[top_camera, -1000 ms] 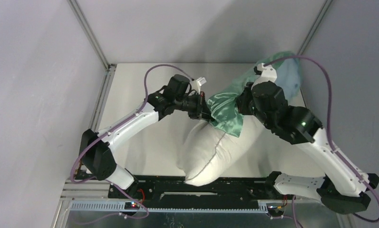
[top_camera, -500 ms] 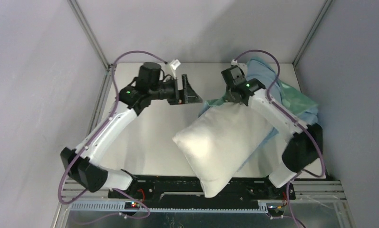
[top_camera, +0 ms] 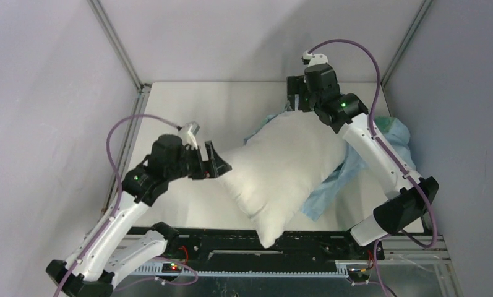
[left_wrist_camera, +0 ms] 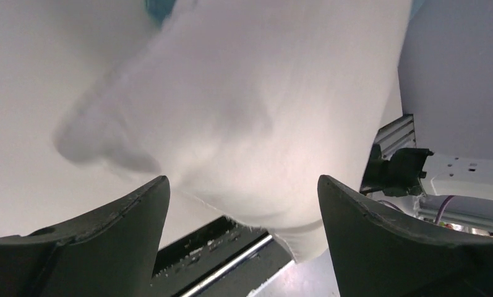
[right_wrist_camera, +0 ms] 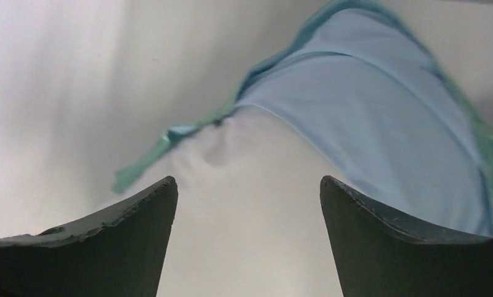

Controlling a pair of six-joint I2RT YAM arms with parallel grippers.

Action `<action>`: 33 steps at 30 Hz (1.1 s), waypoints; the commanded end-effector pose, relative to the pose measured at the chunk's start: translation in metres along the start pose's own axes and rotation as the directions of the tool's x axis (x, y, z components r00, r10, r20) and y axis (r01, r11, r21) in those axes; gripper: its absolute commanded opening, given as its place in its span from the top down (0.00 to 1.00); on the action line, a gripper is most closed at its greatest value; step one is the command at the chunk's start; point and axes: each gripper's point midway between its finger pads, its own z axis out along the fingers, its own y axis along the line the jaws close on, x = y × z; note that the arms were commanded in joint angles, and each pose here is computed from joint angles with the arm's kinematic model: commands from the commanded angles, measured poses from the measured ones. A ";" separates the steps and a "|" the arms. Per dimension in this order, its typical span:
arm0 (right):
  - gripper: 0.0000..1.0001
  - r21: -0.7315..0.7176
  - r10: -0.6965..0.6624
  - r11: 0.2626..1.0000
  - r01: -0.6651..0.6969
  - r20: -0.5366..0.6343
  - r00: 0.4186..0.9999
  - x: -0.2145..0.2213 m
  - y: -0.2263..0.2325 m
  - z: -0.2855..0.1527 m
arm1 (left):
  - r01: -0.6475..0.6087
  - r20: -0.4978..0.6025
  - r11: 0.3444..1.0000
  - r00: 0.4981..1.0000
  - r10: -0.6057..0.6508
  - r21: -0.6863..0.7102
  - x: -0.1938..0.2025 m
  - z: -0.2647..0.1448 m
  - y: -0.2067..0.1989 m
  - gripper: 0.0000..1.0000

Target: Put the pillow into the pillowcase

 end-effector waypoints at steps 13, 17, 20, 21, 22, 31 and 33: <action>0.16 0.267 -0.293 0.905 0.330 -0.171 0.941 0.035 -0.085 0.056 | 0.264 0.067 0.962 0.961 -0.269 0.072 0.042 0.052 0.021 0.05; 0.20 0.306 -0.290 0.888 0.343 -0.208 0.934 0.042 -0.097 0.067 | 0.309 0.142 0.950 0.939 -0.312 0.047 0.030 0.067 0.031 0.06; 0.27 0.330 -0.287 0.875 0.356 -0.240 0.927 0.048 -0.106 0.077 | 0.326 0.184 0.945 0.929 -0.322 0.006 0.024 0.075 0.041 0.13; 0.30 0.342 -0.281 0.869 0.357 -0.251 0.926 0.050 -0.110 0.080 | 0.326 0.195 0.945 0.928 -0.318 -0.010 0.022 0.077 0.045 0.17; 0.32 0.355 -0.277 0.864 0.357 -0.256 0.926 0.051 -0.113 0.082 | 0.328 0.204 0.944 0.927 -0.316 -0.027 0.022 0.078 0.049 0.22; 0.48 0.486 -0.169 0.824 0.292 -0.280 0.945 0.048 -0.150 0.100 | 0.322 0.226 0.940 0.929 -0.292 -0.110 0.020 0.082 0.068 0.74; 0.50 0.508 -0.164 0.813 0.285 -0.269 0.949 0.045 -0.152 0.103 | 0.318 0.227 0.941 0.931 -0.287 -0.117 0.020 0.082 0.069 0.76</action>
